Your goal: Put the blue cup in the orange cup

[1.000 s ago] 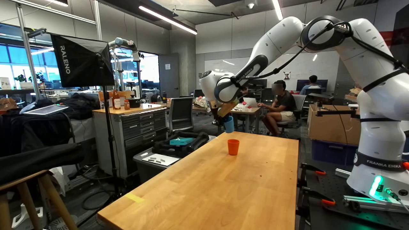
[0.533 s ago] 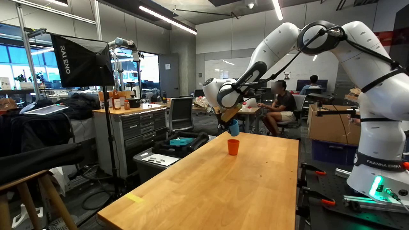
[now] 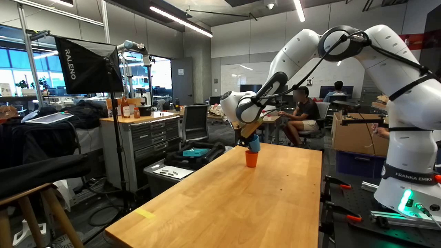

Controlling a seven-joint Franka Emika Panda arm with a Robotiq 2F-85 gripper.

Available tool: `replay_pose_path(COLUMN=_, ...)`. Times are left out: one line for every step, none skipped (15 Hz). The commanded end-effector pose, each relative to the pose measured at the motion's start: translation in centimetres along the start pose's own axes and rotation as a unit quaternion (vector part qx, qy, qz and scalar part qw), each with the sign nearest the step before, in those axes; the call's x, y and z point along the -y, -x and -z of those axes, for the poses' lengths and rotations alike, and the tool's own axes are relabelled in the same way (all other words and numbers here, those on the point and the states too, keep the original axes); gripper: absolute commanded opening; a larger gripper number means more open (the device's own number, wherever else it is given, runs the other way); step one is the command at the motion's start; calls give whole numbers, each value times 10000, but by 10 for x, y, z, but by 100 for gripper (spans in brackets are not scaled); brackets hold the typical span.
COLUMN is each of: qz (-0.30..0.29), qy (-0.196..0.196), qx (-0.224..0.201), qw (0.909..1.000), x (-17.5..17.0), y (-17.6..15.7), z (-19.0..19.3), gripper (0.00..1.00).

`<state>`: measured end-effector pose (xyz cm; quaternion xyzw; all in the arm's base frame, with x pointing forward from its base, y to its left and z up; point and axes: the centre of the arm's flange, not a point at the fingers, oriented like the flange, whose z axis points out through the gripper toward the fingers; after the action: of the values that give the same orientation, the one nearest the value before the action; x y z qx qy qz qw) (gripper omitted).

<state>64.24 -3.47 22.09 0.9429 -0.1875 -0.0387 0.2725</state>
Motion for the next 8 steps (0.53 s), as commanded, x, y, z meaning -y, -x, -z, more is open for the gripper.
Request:
replay_pose_path(qz=-99, qy=-25, qx=-126, qw=9999, x=5, y=-4, z=-10, gripper=6)
replay_pose_path(qz=-111, qy=-46, qx=-129, qw=9998, x=6, y=-4, z=-13, gripper=6)
replay_pose_path(qz=-116, qy=-56, qx=-130, qw=9998, x=8, y=-4, z=-15, gripper=7)
replay_pose_path(qz=-115, qy=-67, qx=-132, qw=9998, x=10, y=-4, z=-17, gripper=6)
replay_pose_path(qz=-114, qy=-86, qx=-135, qw=9998, x=13, y=-4, z=-19, gripper=7)
replay_pose_path(qz=-111, qy=-95, qx=-143, qw=9998, x=15, y=-4, z=-21, gripper=7)
replay_pose_path(qz=-108, qy=-114, qx=-151, qw=9998, x=18, y=-4, z=-22, gripper=6)
replay_pose_path(qz=-110, qy=-136, qx=-168, qw=9997, x=20, y=-4, z=-21, gripper=6)
